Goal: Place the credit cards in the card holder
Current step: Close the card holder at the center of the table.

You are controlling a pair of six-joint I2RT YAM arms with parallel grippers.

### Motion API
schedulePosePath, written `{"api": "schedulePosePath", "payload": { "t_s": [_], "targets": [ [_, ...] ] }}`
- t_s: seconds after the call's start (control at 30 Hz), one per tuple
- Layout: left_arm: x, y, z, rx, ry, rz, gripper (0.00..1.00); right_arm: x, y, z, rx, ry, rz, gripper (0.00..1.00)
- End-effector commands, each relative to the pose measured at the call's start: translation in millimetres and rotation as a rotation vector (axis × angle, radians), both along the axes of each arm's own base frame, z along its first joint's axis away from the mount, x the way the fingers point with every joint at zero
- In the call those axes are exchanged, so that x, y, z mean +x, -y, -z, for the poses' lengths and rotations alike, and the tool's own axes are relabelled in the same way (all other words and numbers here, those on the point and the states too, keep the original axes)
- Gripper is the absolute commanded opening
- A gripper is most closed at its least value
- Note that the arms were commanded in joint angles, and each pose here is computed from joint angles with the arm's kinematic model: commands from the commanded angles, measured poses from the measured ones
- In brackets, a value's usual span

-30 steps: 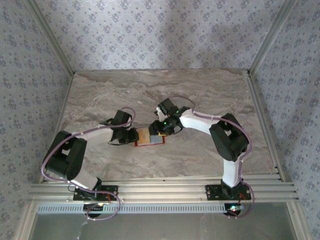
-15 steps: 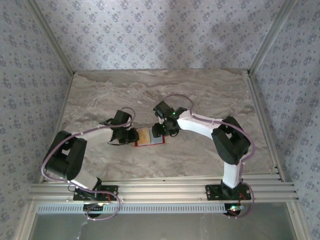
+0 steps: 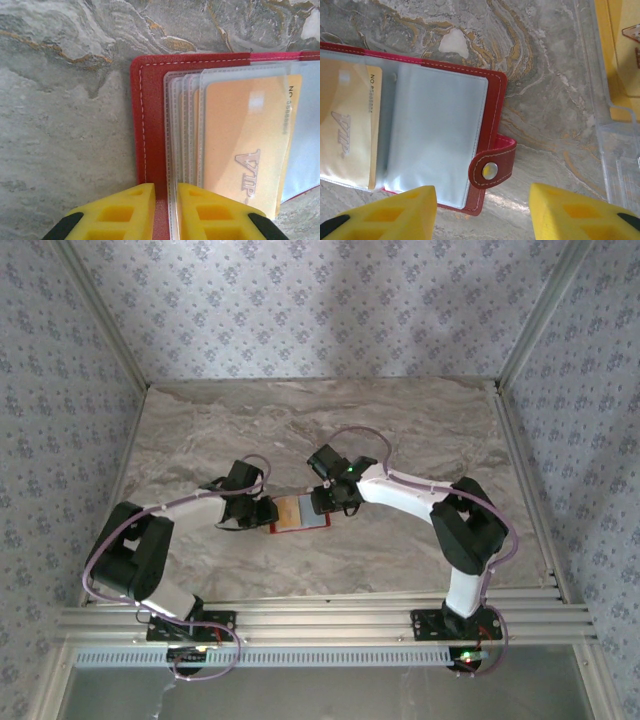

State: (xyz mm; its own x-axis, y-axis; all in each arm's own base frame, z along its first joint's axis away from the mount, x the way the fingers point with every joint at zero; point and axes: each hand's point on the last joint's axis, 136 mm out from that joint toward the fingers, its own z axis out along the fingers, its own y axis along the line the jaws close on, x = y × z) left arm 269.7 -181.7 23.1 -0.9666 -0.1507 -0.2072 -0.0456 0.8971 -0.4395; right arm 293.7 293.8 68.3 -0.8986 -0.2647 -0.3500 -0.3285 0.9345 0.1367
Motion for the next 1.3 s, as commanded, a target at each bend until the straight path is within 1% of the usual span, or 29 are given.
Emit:
{"api": "schedulePosePath", "payload": {
  "t_s": [0.0, 0.1, 0.17, 0.2, 0.23, 0.3, 0.33, 0.5, 0.63, 0.7, 0.77, 0.83, 0.9, 0.97, 1.0, 1.1, 1.17, 1.27],
  "targets": [
    [-13.9, -4.3, 3.8, 0.008, -0.036, 0.016, 0.2, -8.2, 5.7, 15.1, -0.027, -0.05, 0.009, 0.48],
    [-14.3, -4.0, 3.0, 0.003, -0.035, 0.017, 0.2, -8.6, 6.5, 16.2, -0.033, -0.056, 0.005, 0.39],
    [-14.2, -3.8, 1.8, 0.002, -0.032, 0.017, 0.2, -7.0, 8.6, 16.5, -0.041, -0.054, 0.006, 0.38],
    [-14.2, -3.8, 1.4, 0.001, -0.031, 0.017, 0.2, -6.2, 9.1, 16.2, -0.04, -0.055, 0.009, 0.39],
    [-14.1, -4.2, 1.1, 0.002, -0.029, 0.016, 0.2, -5.3, 8.7, 14.9, -0.037, -0.049, 0.007, 0.43],
    [-13.8, -4.0, 0.7, 0.002, -0.027, 0.016, 0.2, -3.7, 2.2, 10.4, -0.025, -0.024, -0.013, 0.54],
    [-13.9, -4.1, 0.7, 0.002, -0.027, 0.015, 0.2, -4.9, -0.9, 10.0, -0.027, -0.022, -0.022, 0.56],
    [-14.9, -4.0, 0.5, -0.001, -0.029, 0.016, 0.21, -1.5, -0.3, 21.7, -0.112, -0.026, -0.022, 0.57],
    [-14.0, -4.0, -0.1, -0.001, -0.026, 0.015, 0.21, 1.2, 1.9, 28.3, -0.162, -0.028, -0.032, 0.54],
    [-14.2, -3.8, -0.1, -0.001, -0.026, 0.016, 0.21, 3.4, 4.9, 28.0, -0.185, -0.018, -0.029, 0.51],
    [-14.2, -3.7, 0.2, -0.002, -0.027, 0.016, 0.21, 5.6, 8.2, 24.9, -0.198, -0.003, -0.021, 0.44],
    [-13.6, -3.3, -0.3, -0.004, -0.025, 0.016, 0.21, 9.4, 9.7, 18.7, -0.201, 0.029, -0.01, 0.33],
    [-13.8, -3.0, 0.2, -0.004, -0.027, 0.017, 0.21, 8.9, 7.0, 9.1, -0.194, 0.056, -0.016, 0.17],
    [-13.8, -2.5, 0.2, -0.007, -0.028, 0.018, 0.21, 5.9, -2.1, -2.2, -0.15, 0.073, -0.037, 0.06],
    [-13.9, -2.1, 0.2, -0.009, -0.029, 0.019, 0.21, 3.4, -10.3, -8.8, -0.103, 0.074, -0.057, 0.01],
    [-13.8, -2.3, 0.3, -0.01, -0.028, 0.017, 0.21, -1.1, -29.9, -28.4, 0.034, 0.081, -0.09, 0.0],
    [-14.1, -2.0, 0.4, -0.011, -0.03, 0.017, 0.21, -2.2, -40.7, -38.3, 0.101, 0.08, -0.106, 0.0],
    [-14.0, -2.1, -0.1, -0.012, -0.028, 0.016, 0.21, -8.9, -61.3, -45.7, 0.206, 0.041, -0.156, 0.0]
  ]
}}
